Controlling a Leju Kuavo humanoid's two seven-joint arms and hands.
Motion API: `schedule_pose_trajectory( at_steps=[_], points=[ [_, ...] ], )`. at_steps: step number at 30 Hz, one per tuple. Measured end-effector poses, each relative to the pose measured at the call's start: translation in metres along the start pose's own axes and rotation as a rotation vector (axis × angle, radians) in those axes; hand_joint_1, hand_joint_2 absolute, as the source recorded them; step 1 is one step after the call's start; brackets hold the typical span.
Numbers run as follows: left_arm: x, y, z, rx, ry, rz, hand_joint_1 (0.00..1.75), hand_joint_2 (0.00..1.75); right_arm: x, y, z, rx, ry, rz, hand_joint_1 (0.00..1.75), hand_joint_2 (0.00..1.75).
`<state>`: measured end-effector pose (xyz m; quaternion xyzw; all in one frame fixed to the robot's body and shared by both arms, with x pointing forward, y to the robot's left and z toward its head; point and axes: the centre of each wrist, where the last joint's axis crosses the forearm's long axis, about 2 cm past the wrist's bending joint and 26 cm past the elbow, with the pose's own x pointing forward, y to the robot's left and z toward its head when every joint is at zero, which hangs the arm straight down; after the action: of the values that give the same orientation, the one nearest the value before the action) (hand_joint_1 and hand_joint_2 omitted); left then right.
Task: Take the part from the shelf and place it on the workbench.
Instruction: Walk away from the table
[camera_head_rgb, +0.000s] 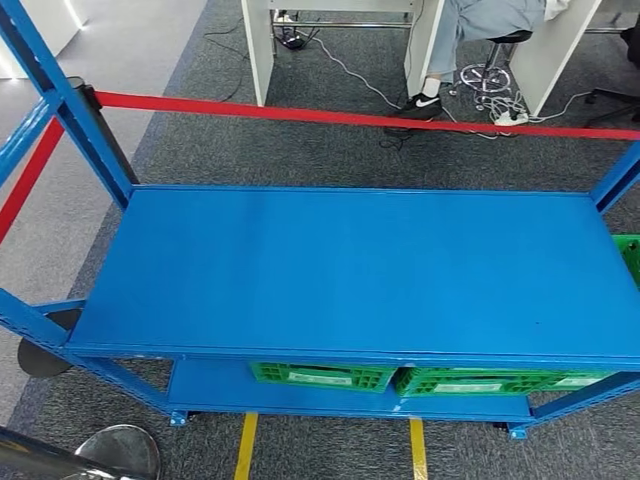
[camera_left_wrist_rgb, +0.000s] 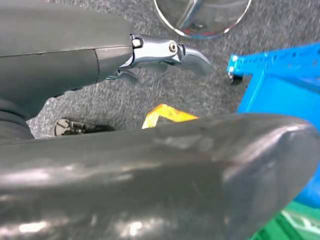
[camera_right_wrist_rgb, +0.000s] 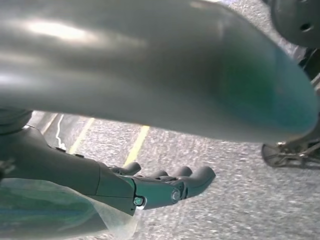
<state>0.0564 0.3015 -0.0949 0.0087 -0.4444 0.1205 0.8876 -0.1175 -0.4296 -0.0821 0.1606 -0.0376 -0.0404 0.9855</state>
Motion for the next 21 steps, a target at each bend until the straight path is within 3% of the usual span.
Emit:
schedule_pose_trajectory(
  at_steps=[4,5,8,9,21],
  points=[
    [0.0018,0.0006,-0.0020,0.005,-0.005,0.011,0.00,0.00,-0.0012,-0.0005,0.0007,0.001,0.006,0.001,0.00,0.00],
    [0.0027,0.0011,-0.0029,0.006,-0.008,0.011,0.00,0.44,-0.0011,-0.0004,0.0006,0.002,0.005,0.000,0.00,0.00],
    [0.0023,0.0013,-0.0027,0.006,-0.006,0.012,0.00,0.44,-0.0009,-0.0005,0.0006,0.001,0.001,-0.004,0.00,0.00],
    [0.0019,0.0012,-0.0024,0.005,-0.004,0.012,0.00,0.00,-0.0009,-0.0005,0.0006,0.001,0.001,-0.005,0.00,0.00],
    [0.0005,-0.0008,-0.0017,-0.003,-0.003,-0.011,0.00,0.00,-0.0009,-0.0006,0.0007,0.000,0.000,-0.009,0.00,0.00]
  ],
)
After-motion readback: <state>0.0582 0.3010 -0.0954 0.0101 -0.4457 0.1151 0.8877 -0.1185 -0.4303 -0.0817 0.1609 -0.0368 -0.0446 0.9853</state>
